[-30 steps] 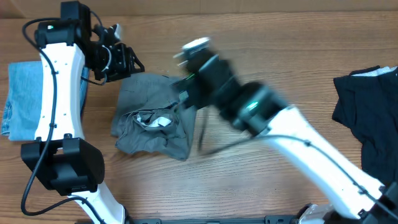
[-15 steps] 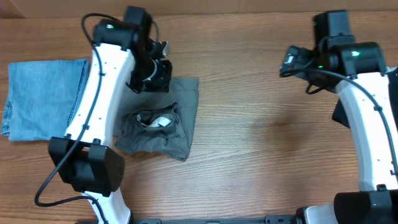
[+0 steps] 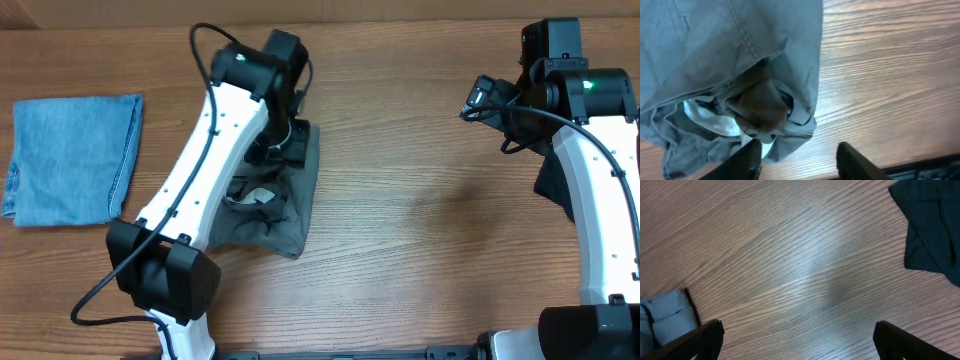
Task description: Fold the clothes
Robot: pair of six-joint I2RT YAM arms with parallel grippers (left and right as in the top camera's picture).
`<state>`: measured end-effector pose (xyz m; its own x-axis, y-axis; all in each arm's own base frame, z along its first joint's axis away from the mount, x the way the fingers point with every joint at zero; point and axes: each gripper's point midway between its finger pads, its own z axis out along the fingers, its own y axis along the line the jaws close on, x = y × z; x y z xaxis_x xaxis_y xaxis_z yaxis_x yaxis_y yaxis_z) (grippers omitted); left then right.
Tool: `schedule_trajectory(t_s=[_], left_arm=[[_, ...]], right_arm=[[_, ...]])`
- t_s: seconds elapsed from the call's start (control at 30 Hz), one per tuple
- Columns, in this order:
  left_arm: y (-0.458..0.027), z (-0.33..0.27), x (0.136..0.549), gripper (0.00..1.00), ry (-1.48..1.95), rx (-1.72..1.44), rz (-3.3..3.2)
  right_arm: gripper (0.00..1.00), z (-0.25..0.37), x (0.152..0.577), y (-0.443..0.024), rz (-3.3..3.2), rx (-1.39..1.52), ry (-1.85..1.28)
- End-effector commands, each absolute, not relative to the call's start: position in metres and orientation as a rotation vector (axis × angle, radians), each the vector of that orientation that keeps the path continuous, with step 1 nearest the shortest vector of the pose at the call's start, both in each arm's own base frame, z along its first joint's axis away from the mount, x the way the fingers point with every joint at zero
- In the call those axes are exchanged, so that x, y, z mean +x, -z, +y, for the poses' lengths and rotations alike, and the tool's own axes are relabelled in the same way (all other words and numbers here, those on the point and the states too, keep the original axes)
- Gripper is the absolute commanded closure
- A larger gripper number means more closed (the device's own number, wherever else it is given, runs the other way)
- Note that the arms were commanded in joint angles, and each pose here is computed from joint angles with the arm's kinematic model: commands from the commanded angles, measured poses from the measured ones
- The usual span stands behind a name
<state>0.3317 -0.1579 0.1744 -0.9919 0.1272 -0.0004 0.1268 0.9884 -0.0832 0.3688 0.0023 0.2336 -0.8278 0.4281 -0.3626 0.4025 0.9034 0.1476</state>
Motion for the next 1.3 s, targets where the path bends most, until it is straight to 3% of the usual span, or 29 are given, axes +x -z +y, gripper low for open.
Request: schedule_trajectory(t_s=[0.0,0.43,0.47,0.53,0.6,0.77,0.97,1.27], left_arm=[[-0.163,-0.146,0.325,0.46,0.024,-0.133,-3.128],[-0.104,-0.134,0.319,0.49,0.135,-0.122,-3.085],[-0.103,-0.132,0.319,0.55,0.147,-0.119,-3.086],[-0.104,-0.127,0.321,0.78,0.190,-0.119,-3.093],[-0.104,-0.123,0.323,0.90,0.228,-0.121,-3.100],[-0.107,-0.105,0.326,0.92,0.387,-0.098,-3.110],[-0.117,-0.061,0.328,0.91,0.652,0.262,-3.099],[-0.117,-0.022,0.330,0.77,0.645,0.467,-3.039]], right_arm=[[0.00,0.003,0.369,-0.231,2.678,0.617,-0.098],[0.00,0.003,0.370,-0.231,2.677,0.616,-0.099],[0.00,0.003,0.369,-0.231,2.678,0.617,-0.098],[0.00,0.003,0.369,-0.231,2.678,0.617,-0.098],[0.00,0.003,0.370,-0.231,2.677,0.616,-0.099],[0.00,0.003,0.369,-0.231,2.678,0.617,-0.098],[0.00,0.003,0.369,-0.231,2.678,0.617,-0.098],[0.00,0.003,0.369,-0.231,2.678,0.617,-0.098]])
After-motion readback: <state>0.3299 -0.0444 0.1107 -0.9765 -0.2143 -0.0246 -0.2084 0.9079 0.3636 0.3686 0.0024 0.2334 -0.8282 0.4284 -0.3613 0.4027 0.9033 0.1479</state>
